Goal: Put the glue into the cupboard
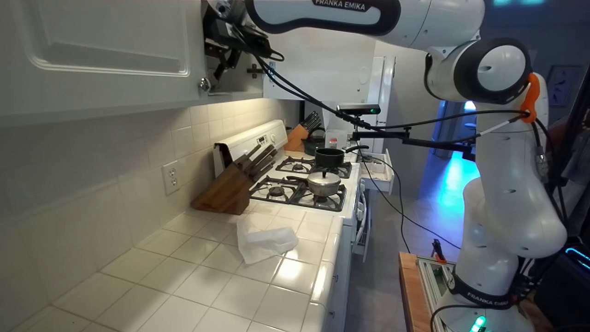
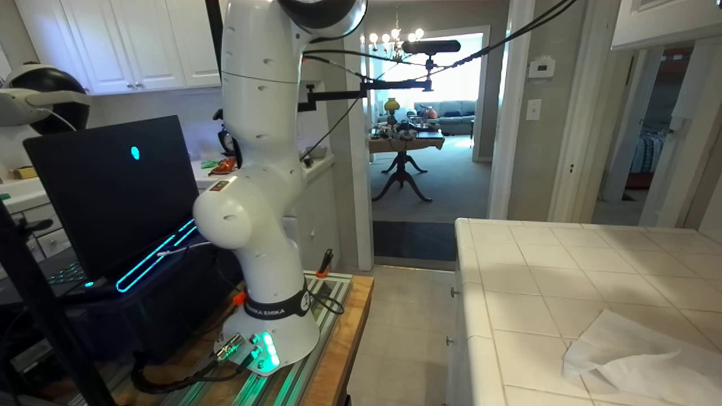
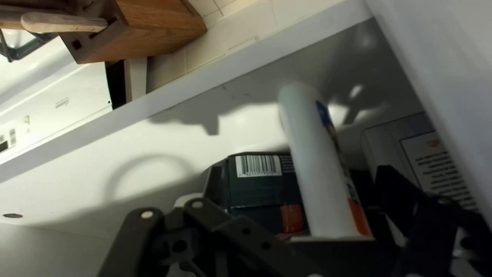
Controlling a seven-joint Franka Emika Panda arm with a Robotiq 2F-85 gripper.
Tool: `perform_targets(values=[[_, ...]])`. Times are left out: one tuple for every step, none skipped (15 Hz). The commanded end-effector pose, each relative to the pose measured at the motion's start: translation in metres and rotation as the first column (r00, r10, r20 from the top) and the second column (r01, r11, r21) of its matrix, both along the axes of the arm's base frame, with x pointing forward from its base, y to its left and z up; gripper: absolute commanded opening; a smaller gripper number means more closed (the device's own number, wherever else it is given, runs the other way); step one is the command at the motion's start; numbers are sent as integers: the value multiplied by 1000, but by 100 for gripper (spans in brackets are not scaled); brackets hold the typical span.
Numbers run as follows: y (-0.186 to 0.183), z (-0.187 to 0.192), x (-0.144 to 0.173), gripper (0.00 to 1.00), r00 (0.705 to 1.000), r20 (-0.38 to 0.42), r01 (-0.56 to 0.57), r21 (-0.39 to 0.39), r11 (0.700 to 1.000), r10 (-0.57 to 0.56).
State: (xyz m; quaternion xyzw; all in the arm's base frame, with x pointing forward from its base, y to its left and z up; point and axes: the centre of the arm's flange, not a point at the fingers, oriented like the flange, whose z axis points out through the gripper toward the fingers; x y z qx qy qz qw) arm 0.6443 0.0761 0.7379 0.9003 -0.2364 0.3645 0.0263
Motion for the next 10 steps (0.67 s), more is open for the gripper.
perform_targets(values=[[12, -4, -26, 100, 999, -12, 32, 35, 999, -32], [11, -4, -29, 100, 1000, -15, 25, 55, 998, -24], [11, -5, -32, 100, 999, -20, 27, 72, 997, -25], [10, -5, -37, 100, 999, -21, 29, 92, 995, -27], [9, -6, -40, 100, 999, -21, 31, 110, 993, -29], [8, -4, -45, 100, 999, -15, 36, 134, 990, -34], [7, -5, -48, 100, 999, -13, 43, 156, 987, -41], [5, -4, -50, 100, 999, -10, 51, 177, 983, -50], [4, -3, -52, 100, 998, -6, 64, 197, 978, -64], [4, -3, -55, 100, 997, 5, 77, 213, 974, -79]])
